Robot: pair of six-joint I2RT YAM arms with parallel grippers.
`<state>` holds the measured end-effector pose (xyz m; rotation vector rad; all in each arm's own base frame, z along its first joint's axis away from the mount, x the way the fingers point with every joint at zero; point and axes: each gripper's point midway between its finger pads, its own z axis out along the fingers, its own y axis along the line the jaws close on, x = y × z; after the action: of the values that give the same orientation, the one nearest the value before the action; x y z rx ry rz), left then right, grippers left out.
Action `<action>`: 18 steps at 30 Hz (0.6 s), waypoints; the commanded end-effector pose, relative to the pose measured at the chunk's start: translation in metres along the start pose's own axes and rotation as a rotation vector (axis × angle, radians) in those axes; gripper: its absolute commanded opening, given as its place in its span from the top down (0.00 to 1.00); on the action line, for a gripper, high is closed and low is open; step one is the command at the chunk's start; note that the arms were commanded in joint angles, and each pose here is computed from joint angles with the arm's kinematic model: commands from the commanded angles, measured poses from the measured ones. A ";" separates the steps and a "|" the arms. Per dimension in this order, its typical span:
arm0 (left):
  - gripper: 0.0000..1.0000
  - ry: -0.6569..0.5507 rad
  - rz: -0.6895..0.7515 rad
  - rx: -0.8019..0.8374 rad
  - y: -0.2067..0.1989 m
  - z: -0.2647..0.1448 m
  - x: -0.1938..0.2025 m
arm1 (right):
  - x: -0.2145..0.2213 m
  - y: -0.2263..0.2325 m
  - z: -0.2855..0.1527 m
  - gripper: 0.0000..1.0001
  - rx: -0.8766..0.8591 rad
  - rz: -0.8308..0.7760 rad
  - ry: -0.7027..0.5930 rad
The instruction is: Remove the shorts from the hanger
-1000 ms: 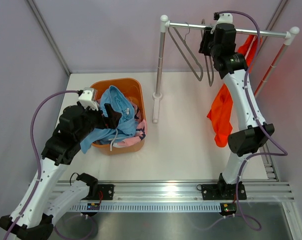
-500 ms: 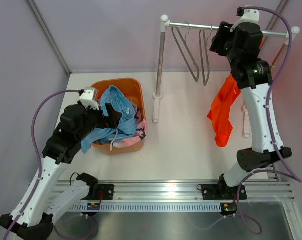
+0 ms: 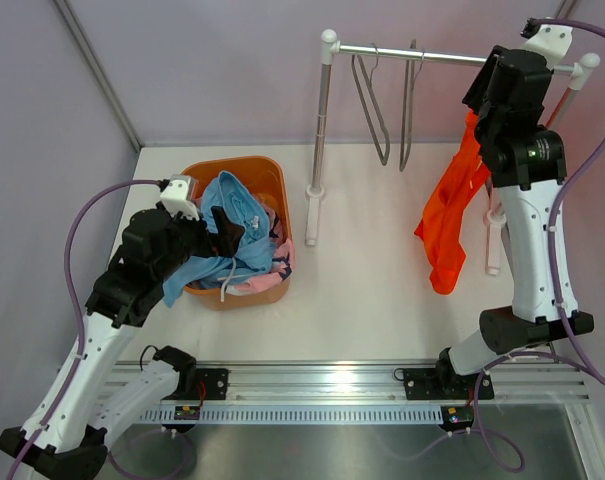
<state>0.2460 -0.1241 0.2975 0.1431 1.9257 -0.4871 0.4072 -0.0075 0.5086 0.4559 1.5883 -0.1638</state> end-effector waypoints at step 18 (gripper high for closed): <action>0.01 -0.027 0.017 0.030 -0.005 0.004 -0.006 | 0.044 -0.048 0.076 0.48 0.097 0.086 0.128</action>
<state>0.2464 -0.1245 0.2972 0.1439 1.9269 -0.4879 0.4559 -0.0663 0.4408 0.6021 1.7182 -0.1908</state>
